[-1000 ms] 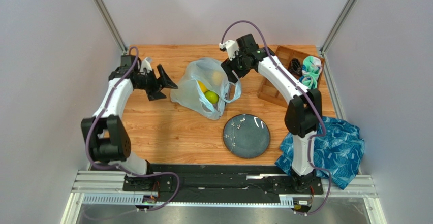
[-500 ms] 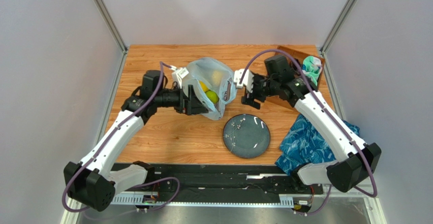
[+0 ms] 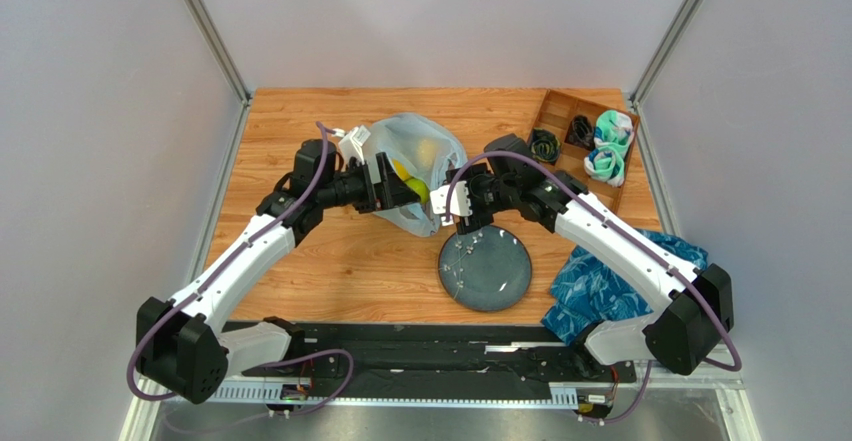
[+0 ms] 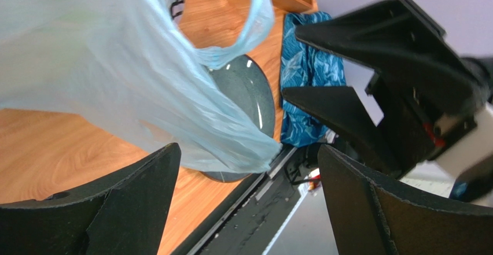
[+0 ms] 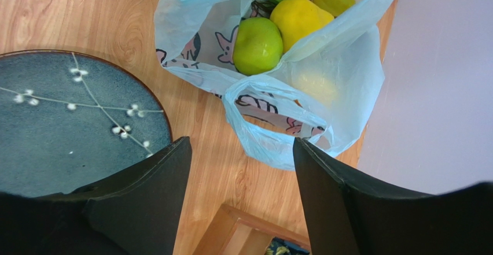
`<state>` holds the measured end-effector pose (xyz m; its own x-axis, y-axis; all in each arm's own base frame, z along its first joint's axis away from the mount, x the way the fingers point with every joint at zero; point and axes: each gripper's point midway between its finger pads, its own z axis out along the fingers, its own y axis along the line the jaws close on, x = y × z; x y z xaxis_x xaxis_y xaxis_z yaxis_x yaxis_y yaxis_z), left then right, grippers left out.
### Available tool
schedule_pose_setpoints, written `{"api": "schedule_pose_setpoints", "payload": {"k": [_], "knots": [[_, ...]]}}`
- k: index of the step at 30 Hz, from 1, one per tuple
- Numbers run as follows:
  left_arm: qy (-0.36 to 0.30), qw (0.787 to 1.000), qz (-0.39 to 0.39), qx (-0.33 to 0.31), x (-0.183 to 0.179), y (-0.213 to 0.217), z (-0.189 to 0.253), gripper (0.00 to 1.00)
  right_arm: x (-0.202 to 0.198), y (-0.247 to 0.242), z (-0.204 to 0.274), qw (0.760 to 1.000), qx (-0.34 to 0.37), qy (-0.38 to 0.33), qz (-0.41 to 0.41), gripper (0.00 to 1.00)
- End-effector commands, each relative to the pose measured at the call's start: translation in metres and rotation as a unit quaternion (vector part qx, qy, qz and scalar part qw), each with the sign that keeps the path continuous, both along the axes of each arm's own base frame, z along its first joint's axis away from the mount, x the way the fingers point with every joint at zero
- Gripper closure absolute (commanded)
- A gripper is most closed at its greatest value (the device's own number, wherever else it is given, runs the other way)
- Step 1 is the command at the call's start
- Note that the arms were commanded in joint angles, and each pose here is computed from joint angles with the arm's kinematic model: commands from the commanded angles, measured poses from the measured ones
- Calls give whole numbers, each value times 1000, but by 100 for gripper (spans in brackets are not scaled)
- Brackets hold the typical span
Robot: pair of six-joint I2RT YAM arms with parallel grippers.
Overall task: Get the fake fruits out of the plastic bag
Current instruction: Adjust the plastic bag at the center of the board.
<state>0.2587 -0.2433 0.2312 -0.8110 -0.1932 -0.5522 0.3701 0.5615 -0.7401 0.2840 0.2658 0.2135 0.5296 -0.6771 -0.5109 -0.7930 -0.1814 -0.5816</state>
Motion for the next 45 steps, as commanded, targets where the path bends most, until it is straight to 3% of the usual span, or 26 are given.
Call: {"api": "schedule_pose_setpoints", "payload": {"k": [1, 6, 8, 9, 11, 12, 15, 16, 17, 18, 22, 24, 26, 29, 30, 32, 33, 36, 39, 41, 43, 45], "knots": [[62, 996, 65, -23, 23, -2, -9, 3, 5, 15, -8, 996, -17, -68, 60, 30], [84, 992, 69, -61, 35, -13, -8, 12, 25, 25, -42, 992, -52, -90, 66, 30], [84, 993, 65, -61, 39, -13, -7, 31, 43, 24, -48, 993, -59, -99, 31, 34], [78, 993, 66, -53, 41, -10, -8, 40, 56, 30, -54, 993, -58, -104, 14, 48], [79, 993, 78, -30, 46, 3, -10, 91, 83, 30, -34, 993, -35, -100, -45, 67], [78, 993, 84, -20, 48, 10, -10, 100, 95, 30, -34, 994, -29, -85, -66, 80], [81, 992, 97, -3, 68, 40, -4, 100, 139, 31, 14, 986, 52, -38, -151, 97], [93, 989, 111, -5, 87, 56, 1, 100, 148, 32, 26, 983, 73, -22, -166, 100], [88, 992, 94, -10, 93, 59, 7, 100, 170, 27, 73, 975, 112, -33, -191, 100], [79, 992, 95, -11, 103, 65, 13, 100, 184, 30, 62, 966, 130, 13, -223, 100], [-35, 994, 94, 43, 149, 85, 64, 100, 232, 34, 118, 936, 220, 40, -272, 100], [-87, 991, 80, 67, 163, 88, 84, 100, 255, 30, 135, 920, 260, 31, -292, 100], [-157, 980, 77, 90, 179, 92, 120, 100, 268, 19, 183, 892, 327, -1, -311, 100], [-254, 957, 72, 116, 181, 97, 176, 100, 269, -7, 210, 860, 377, -8, -344, 100], [-272, 953, 64, 120, 177, 97, 186, 100, 253, -19, 234, 852, 396, -15, -344, 100], [-293, 946, 26, 134, 155, 93, 197, 100, 244, -33, 192, 851, 373, 34, -368, 100], [-291, 946, 14, 142, 147, 93, 194, 100, 218, -41, 212, 854, 382, 31, -352, 100], [-253, 954, -35, 158, 97, 87, 162, 100, 169, -61, 128, 865, 321, 86, -376, 100], [-121, 978, -76, 153, 42, 81, 66, 100, 103, -76, 39, 871, 252, 166, -387, 100], [-61, 986, -81, 135, 13, 75, 35, 100, 63, -88, -8, 864, 214, 212, -404, 100], [-14, 989, -78, 122, -20, 73, 0, 100, 45, -94, -22, 861, 199, 227, -409, 100], [-14, 990, -76, 120, -39, 74, -11, 100, 40, -96, -8, 855, 209, 225, -418, 84]]}}
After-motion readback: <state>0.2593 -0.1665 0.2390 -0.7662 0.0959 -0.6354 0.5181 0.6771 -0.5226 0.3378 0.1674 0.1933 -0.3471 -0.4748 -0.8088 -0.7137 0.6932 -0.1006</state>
